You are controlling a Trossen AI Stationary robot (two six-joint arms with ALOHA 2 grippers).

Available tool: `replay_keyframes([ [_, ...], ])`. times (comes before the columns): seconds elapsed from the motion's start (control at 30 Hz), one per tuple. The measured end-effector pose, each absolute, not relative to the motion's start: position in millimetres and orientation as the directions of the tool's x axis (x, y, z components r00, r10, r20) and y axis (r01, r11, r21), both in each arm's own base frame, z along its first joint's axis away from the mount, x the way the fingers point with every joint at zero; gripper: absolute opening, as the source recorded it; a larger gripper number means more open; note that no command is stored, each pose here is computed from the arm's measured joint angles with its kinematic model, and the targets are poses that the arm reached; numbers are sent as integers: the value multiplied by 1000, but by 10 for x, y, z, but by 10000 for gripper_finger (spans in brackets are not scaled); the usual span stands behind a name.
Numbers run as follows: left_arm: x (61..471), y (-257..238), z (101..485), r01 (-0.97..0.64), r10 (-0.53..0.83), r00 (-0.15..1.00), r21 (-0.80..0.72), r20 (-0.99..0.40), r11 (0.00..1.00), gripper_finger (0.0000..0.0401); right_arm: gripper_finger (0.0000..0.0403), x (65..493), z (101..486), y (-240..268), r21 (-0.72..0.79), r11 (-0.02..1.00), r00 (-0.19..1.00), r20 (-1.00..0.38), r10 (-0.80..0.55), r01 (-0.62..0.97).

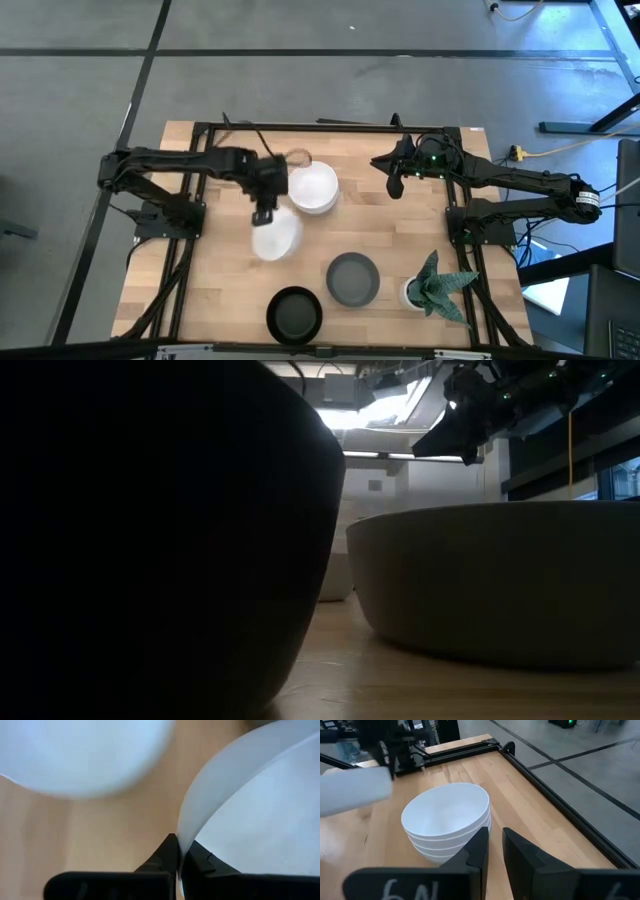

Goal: Nest bowls inside each other
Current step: Stack the white bowl on the white bowl

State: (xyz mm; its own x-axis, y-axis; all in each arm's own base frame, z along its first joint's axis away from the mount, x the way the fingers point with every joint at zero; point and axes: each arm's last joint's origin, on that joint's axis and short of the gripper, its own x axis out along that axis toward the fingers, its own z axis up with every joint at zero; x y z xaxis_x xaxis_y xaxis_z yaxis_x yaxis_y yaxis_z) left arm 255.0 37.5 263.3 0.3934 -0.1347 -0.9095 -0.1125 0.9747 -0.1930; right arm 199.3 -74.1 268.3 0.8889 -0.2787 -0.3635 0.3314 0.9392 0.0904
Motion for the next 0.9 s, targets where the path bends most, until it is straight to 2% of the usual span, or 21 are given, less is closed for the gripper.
replay_keyframes([
  [0.2, 2572, 634, 2842, -144, -83, 607, -212, -790, 967, 1, 58, 1995, 2687, -741, 115, 934, 890, -359, -280, 340],
  [0.33, 2570, 785, 2920, -227, -12, 676, -223, -737, 948, 0, 58, 1995, 2688, -741, 116, 933, 891, -359, -280, 340],
  [0.47, 2528, 983, 2912, -413, 153, 649, -176, -746, 893, 0, 58, 1995, 2690, -742, 116, 933, 891, -357, -280, 340],
  [0.6, 2527, 1138, 2924, -479, 240, 654, -146, -717, 866, 0, 58, 1998, 2698, -743, 115, 934, 894, -348, -281, 338],
  [0.77, 2557, 1224, 2871, -471, 206, 664, -187, -719, 862, 0, 58, 2000, 2702, -743, 115, 934, 896, -344, -282, 338],
  [0.9, 2601, 1261, 2717, -480, 141, 620, -231, -772, 846, 0, 58, 1999, 2702, -744, 116, 934, 896, -344, -282, 339],
])
